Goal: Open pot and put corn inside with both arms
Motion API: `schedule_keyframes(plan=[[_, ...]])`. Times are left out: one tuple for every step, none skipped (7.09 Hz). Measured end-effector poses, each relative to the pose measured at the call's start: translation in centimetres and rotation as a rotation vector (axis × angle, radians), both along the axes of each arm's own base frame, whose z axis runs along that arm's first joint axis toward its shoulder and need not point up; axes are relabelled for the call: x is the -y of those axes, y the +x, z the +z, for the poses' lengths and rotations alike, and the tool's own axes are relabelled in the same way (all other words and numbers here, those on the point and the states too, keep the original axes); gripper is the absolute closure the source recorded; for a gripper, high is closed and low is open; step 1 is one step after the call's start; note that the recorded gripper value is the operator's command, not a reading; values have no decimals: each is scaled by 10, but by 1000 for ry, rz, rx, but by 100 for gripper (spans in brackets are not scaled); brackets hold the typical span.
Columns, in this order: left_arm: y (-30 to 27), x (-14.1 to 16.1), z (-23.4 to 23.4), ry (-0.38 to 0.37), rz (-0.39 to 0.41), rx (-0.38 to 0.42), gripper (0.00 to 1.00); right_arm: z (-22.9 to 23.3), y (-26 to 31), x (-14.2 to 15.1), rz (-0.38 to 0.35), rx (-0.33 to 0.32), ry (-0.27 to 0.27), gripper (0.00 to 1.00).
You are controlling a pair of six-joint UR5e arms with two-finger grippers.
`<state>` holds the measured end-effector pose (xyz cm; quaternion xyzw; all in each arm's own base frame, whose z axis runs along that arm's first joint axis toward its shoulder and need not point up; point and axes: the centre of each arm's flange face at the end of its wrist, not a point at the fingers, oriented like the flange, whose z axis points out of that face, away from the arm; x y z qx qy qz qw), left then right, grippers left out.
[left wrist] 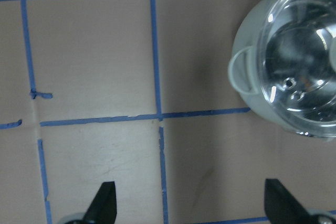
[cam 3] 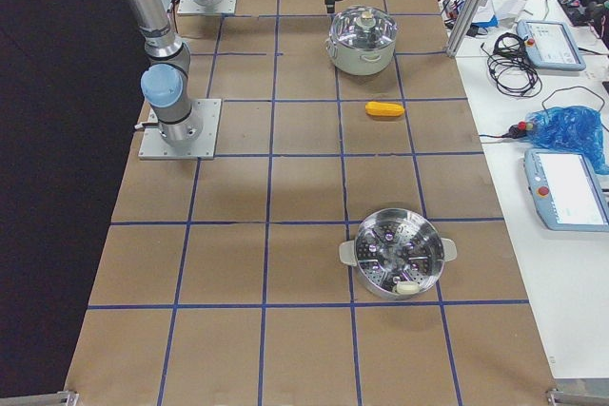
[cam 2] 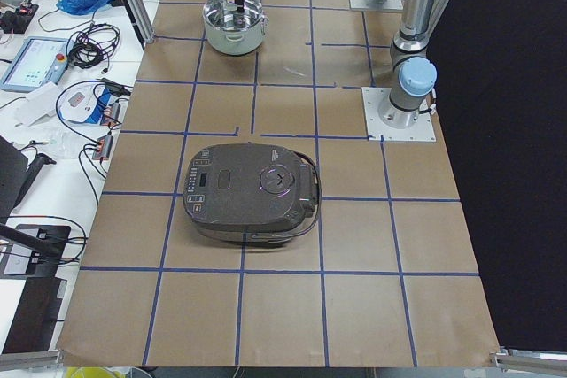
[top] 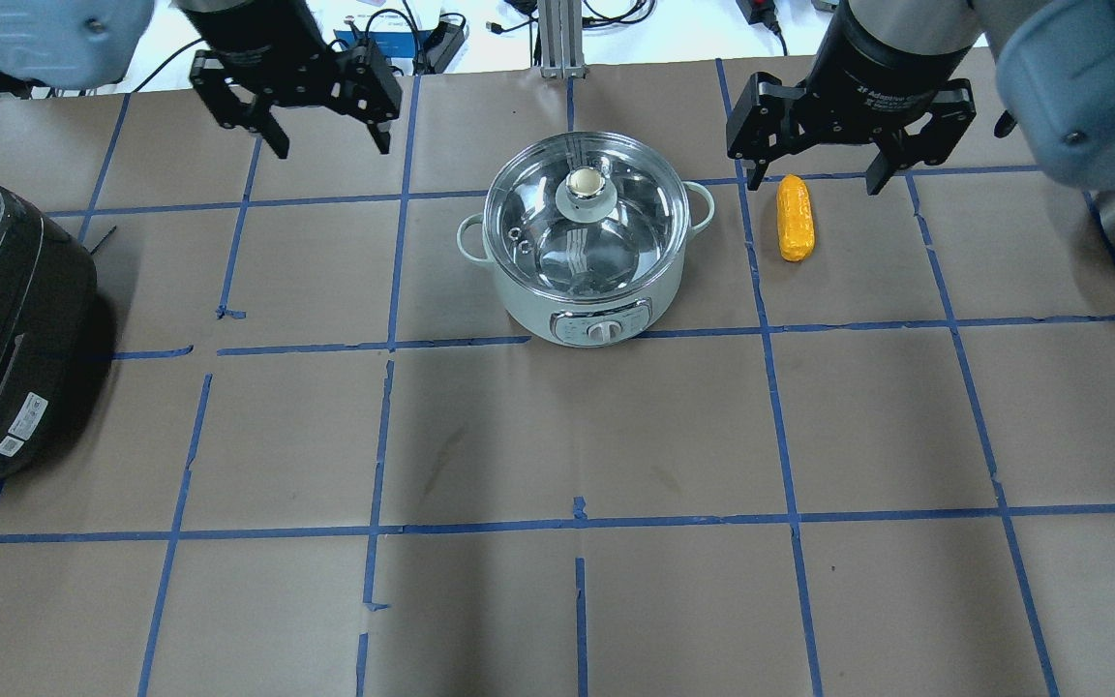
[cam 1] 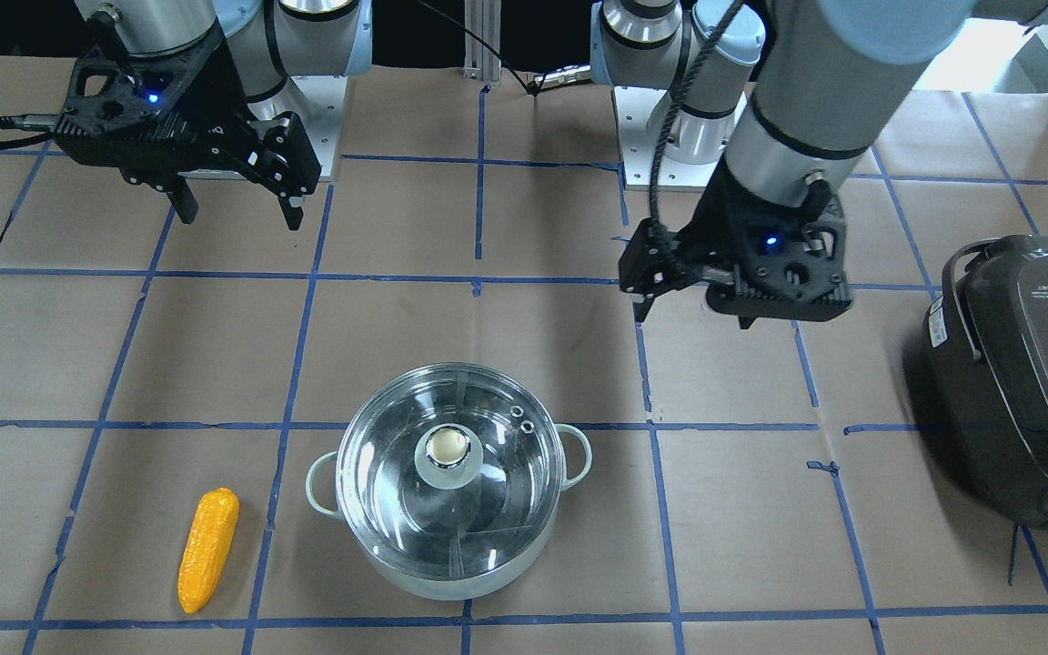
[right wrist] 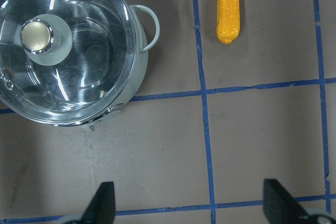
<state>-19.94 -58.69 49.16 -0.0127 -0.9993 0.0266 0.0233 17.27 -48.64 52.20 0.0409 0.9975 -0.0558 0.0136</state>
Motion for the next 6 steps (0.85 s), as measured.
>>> schedule_keyframes(plan=[[-42, 18, -21, -13, 32, -9, 0, 0, 0, 0, 0, 0, 0, 0], [-85, 33, -49, -31, 67, -21, 0, 0, 0, 0, 0, 0, 0, 0], [-120, 43, -76, -42, 106, -34, 0, 0, 0, 0, 0, 0, 0, 0], [-141, 50, -97, -35, 150, -62, 0, 0, 0, 0, 1, 0, 0, 0], [-152, 53, -111, -20, 188, -98, 0, 0, 0, 0, 1, 0, 0, 0], [-158, 57, -123, -10, 211, -120, 0, 0, 0, 0, 1, 0, 0, 0]])
